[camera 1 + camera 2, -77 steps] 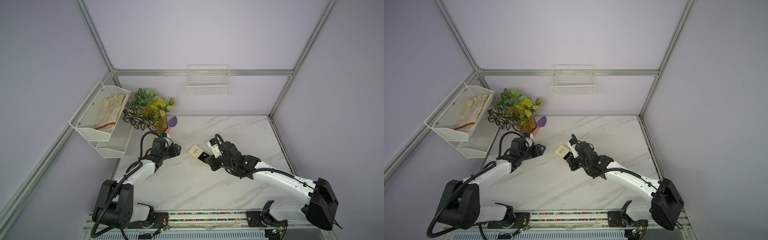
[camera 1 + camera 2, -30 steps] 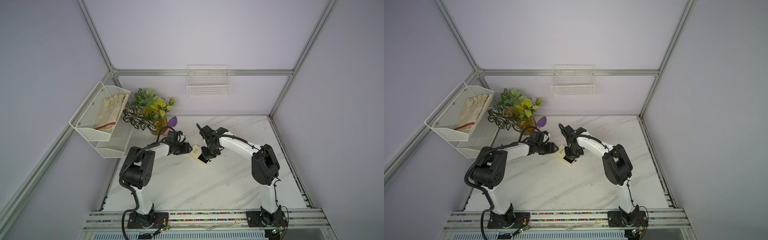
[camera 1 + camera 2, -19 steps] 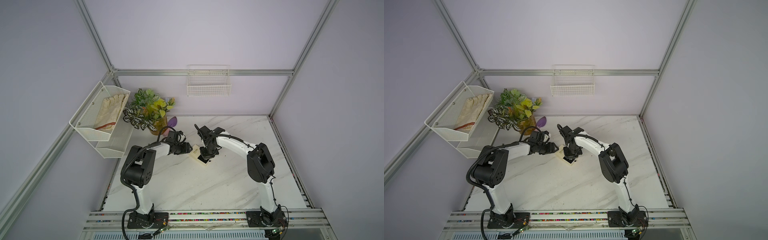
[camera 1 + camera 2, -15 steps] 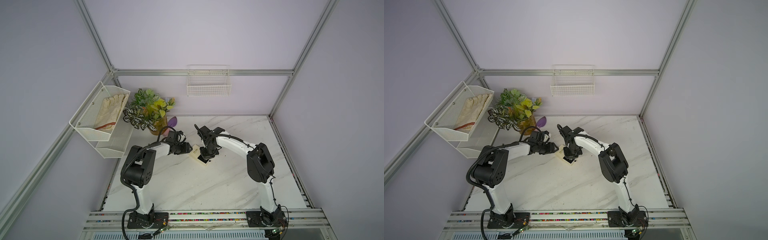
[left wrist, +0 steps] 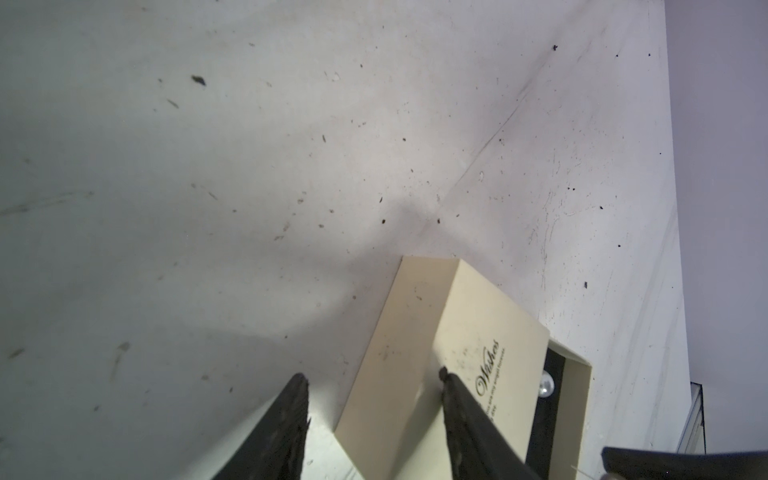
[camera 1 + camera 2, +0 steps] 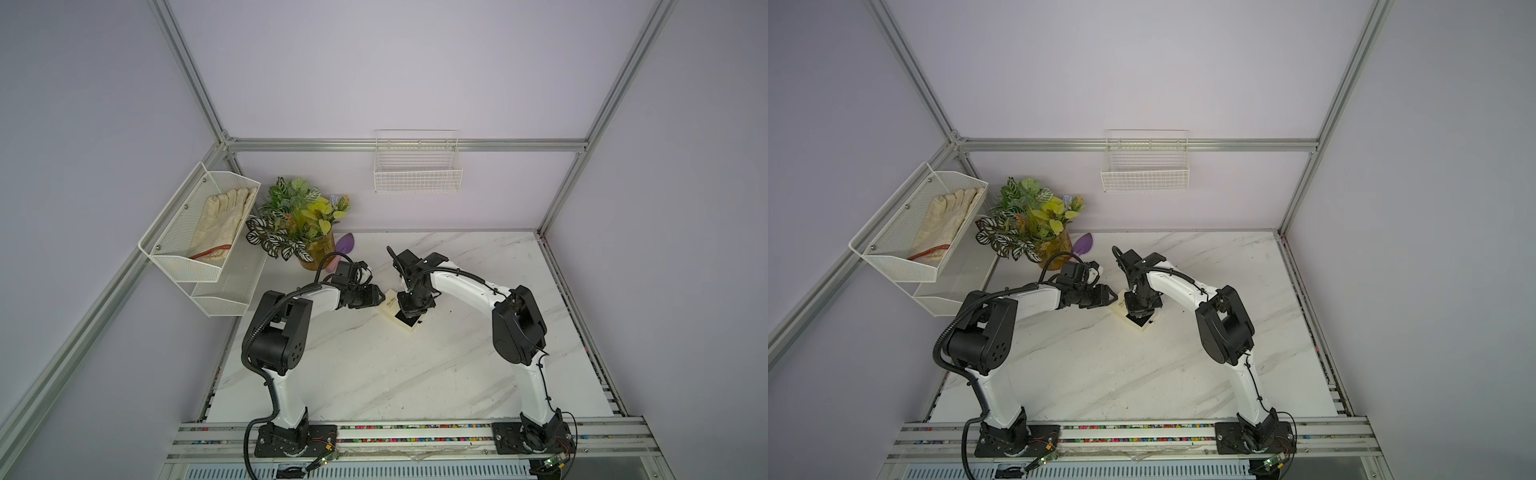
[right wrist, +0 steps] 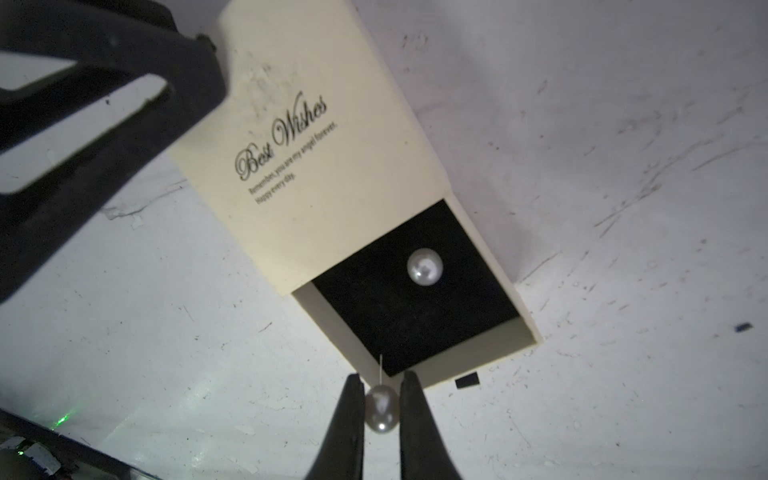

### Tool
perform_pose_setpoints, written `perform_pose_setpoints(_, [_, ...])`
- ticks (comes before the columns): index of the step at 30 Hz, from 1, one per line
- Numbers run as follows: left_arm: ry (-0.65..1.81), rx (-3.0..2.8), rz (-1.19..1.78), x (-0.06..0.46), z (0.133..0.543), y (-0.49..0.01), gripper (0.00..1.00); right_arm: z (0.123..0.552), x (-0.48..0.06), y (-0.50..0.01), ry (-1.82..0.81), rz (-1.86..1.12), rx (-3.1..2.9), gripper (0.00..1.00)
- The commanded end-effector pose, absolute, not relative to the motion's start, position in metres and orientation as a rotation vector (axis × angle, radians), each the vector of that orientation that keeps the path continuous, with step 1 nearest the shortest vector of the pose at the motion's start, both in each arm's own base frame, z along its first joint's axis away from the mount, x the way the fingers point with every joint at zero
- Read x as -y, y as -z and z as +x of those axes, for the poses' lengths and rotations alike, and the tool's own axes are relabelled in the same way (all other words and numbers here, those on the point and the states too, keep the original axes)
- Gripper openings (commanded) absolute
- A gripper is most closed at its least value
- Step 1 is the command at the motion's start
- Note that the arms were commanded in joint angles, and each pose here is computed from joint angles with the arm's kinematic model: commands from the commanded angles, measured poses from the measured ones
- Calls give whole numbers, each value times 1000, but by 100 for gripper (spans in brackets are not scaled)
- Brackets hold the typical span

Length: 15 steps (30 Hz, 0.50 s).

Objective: Place the earrings into the drawer-style jewelry box
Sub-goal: Insert the earring into the inner lining.

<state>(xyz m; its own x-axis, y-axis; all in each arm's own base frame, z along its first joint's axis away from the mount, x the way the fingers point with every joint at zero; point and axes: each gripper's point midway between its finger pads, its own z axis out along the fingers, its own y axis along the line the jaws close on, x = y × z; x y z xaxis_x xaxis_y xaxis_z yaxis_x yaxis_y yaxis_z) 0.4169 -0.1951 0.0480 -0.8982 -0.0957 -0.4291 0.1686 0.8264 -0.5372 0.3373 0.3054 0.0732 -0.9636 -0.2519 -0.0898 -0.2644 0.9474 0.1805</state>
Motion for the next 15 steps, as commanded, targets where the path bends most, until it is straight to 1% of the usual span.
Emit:
perform_pose_setpoints(1, [797, -2553, 80, 200, 427, -47, 50, 332, -309, -70, -283, -442, -3057, 0])
perform_pose_setpoints(15, [798, -2551, 84, 201, 426, -49, 50, 331, -311, -59, -259, -458, -3082, 0])
